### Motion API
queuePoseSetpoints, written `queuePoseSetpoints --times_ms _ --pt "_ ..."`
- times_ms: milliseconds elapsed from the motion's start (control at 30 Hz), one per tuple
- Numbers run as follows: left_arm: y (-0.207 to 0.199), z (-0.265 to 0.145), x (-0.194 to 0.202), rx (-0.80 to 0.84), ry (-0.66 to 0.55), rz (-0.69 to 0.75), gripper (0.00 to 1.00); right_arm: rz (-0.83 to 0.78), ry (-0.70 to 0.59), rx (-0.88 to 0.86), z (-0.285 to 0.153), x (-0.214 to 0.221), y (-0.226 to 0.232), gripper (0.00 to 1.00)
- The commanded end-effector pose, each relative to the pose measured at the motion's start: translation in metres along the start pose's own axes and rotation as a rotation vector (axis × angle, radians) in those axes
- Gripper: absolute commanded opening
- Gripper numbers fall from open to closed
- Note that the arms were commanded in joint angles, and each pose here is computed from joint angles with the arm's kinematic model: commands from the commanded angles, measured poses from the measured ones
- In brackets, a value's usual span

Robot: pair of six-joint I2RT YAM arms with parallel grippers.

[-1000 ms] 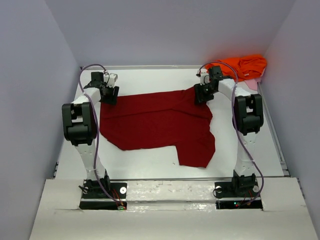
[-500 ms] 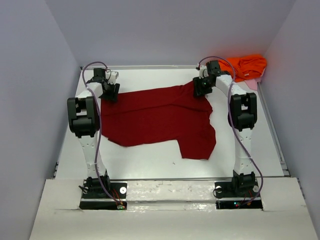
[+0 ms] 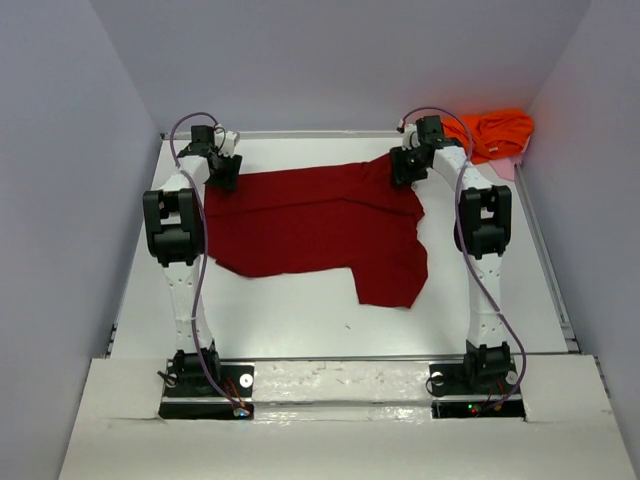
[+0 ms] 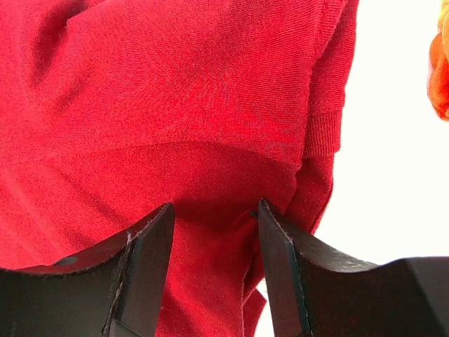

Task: Fold and stack the t-shirts
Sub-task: Fold the flattened T-shirt at the center of the board, then pick up the 1/3-folded T-shirt at the center of the board.

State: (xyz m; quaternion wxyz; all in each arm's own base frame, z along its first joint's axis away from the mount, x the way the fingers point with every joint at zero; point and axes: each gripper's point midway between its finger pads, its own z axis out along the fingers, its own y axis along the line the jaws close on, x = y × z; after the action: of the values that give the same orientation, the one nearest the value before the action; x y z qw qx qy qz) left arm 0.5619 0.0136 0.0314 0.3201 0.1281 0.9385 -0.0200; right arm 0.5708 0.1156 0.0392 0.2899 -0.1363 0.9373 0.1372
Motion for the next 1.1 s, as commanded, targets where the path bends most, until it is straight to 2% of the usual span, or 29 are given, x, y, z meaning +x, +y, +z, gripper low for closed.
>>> queuePoseSetpoints --times_ms 0,67,100,167,200,267,300,367,400,500,600,633,733,933,1067 --pt "0.005 -0.024 -0.028 -0.031 -0.076 0.011 0.66 -0.016 -0.035 0.017 -0.014 -0.015 -0.007 0.56" --pt "0.005 -0.039 -0.041 -0.038 -0.145 0.018 0.66 -0.036 -0.062 0.012 -0.031 -0.024 -0.002 0.56" --pt "0.006 -0.068 -0.062 -0.056 -0.215 0.028 0.66 -0.042 -0.070 0.009 -0.037 -0.026 0.000 0.56" --pt "0.003 -0.091 -0.073 -0.065 -0.293 0.043 0.66 -0.062 -0.095 0.004 -0.060 -0.033 0.007 0.56" --pt "0.004 -0.131 -0.100 -0.096 -0.406 0.060 0.67 -0.071 -0.105 -0.002 -0.069 -0.034 0.011 0.56" --pt "0.000 -0.157 -0.098 -0.107 -0.448 0.077 0.68 -0.108 -0.150 -0.008 -0.101 -0.044 0.020 0.56" --pt "-0.001 -0.197 -0.115 -0.136 -0.537 0.100 0.68 -0.111 -0.129 -0.011 -0.104 -0.033 0.022 0.57" --pt "-0.006 -0.219 -0.107 -0.149 -0.570 0.111 0.69 -0.135 -0.132 -0.011 -0.121 -0.026 0.027 0.57" --pt "-0.009 -0.253 -0.112 -0.168 -0.629 0.133 0.70 -0.144 -0.132 -0.011 -0.137 -0.017 0.032 0.57" --pt "-0.020 -0.285 -0.095 -0.166 -0.655 0.136 0.71 -0.170 -0.106 -0.016 -0.162 0.016 0.042 0.57" --pt "-0.037 -0.289 -0.060 -0.103 -0.559 0.147 0.71 -0.184 -0.073 -0.019 -0.177 0.047 0.048 0.57" --pt "-0.042 -0.280 -0.037 -0.078 -0.486 0.135 0.70 -0.188 -0.049 -0.018 -0.186 0.068 0.051 0.57" --pt "-0.056 -0.275 0.003 -0.026 -0.378 0.139 0.71 -0.189 -0.005 -0.033 -0.197 0.100 0.058 0.56" --pt "-0.080 -0.247 0.067 0.077 -0.256 0.132 0.70 -0.189 0.117 -0.092 -0.217 0.166 0.074 0.55" --pt "-0.089 -0.226 0.089 0.137 -0.181 0.103 0.70 -0.185 0.174 -0.125 -0.220 0.192 0.079 0.53"
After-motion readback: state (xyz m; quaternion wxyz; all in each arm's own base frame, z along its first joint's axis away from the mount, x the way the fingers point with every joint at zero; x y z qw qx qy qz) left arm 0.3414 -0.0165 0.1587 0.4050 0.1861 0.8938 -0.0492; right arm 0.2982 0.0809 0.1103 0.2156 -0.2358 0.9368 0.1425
